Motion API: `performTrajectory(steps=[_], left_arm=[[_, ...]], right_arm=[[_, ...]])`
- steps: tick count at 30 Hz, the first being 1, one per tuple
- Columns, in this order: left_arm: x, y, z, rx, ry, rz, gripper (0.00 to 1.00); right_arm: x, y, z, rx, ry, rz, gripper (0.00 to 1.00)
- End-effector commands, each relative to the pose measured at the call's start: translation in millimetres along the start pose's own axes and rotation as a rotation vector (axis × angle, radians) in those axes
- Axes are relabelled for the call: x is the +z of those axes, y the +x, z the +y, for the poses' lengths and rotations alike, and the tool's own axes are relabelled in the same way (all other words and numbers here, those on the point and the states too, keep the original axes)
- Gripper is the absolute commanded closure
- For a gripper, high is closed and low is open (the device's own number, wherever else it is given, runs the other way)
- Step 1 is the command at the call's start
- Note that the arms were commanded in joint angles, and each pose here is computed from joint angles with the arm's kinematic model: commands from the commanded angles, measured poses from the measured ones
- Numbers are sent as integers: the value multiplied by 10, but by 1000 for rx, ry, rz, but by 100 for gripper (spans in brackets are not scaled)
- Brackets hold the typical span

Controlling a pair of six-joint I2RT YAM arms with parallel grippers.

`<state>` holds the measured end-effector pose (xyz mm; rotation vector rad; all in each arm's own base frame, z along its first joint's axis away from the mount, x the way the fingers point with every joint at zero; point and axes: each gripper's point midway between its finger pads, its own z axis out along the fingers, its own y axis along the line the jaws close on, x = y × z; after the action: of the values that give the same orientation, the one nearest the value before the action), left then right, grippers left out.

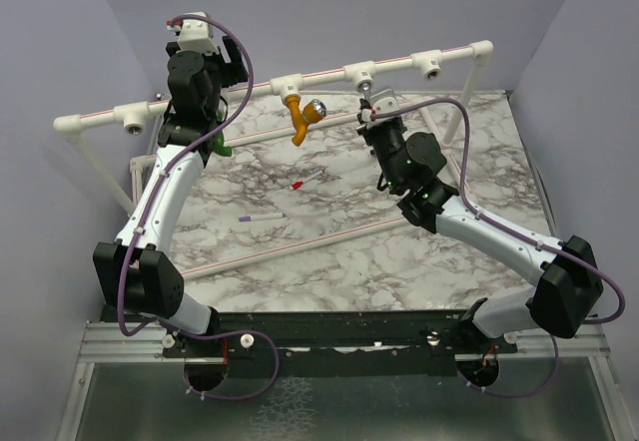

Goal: Install the water faucets

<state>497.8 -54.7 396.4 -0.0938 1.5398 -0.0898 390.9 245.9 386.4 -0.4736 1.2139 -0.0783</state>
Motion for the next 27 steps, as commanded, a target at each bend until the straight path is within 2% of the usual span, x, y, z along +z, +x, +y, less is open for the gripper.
performTrajectory(steps=[1,8,17,27], left_arm=[[-127,1499,218,67,-38,448,20],[-127,1500,217,66,-37,448,20],[-125,1507,207,64,-34,451,20],[-131,1502,215,66,-37,451,20]], right_arm=[[21,-112,-73,271,71,-20,99],[27,-148,-77,507,114,-3,99],[-48,-151,-62,953,192,44,99],[-97,-129,10,1361,250,49,99]])
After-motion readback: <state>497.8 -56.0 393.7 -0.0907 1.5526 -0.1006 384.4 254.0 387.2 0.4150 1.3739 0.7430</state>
